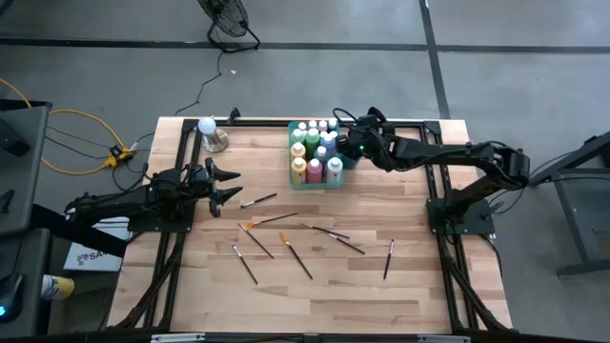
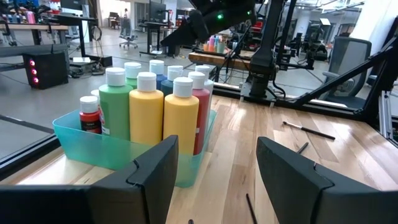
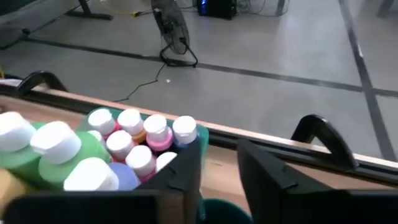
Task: Pick & Place Paint Supplies
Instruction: Put the silver paint brush into the green cup
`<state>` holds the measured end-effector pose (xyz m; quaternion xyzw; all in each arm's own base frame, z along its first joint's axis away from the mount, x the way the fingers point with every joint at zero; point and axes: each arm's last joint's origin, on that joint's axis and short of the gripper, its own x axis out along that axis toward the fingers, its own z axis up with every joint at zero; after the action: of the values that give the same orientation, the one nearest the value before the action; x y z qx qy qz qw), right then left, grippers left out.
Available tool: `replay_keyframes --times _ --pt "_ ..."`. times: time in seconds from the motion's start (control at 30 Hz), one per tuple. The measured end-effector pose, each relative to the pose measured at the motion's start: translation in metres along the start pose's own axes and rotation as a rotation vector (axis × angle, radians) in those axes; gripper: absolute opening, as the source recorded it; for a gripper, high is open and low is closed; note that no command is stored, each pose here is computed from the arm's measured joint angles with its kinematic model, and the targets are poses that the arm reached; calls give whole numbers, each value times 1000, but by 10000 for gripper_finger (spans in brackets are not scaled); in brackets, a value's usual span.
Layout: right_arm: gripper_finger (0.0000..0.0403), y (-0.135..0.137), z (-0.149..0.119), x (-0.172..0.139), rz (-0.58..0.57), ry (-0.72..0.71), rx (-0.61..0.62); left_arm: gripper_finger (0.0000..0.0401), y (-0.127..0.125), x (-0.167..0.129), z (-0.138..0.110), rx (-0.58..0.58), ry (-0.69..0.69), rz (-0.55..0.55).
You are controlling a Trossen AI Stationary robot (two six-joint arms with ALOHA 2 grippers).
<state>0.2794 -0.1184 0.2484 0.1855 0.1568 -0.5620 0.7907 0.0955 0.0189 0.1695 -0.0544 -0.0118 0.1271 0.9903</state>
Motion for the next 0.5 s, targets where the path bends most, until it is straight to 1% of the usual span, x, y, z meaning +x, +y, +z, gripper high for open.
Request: replay_keyframes --times 0.1,0.17,0.3,0.37,0.5 --pt "133 1 1 -4 44 24 -2 211 0 0 0 0 0 0" --pt "146 2 2 -12 81 30 -1 211 0 0 0 0 0 0" --pt "159 0 1 -37 152 100 -21 211 0 0 0 0 0 0" --pt "160 -5 -3 -52 164 173 -7 211 0 0 0 0 0 0" --pt "160 -18 -19 -80 151 397 76 211 0 0 0 0 0 -1"
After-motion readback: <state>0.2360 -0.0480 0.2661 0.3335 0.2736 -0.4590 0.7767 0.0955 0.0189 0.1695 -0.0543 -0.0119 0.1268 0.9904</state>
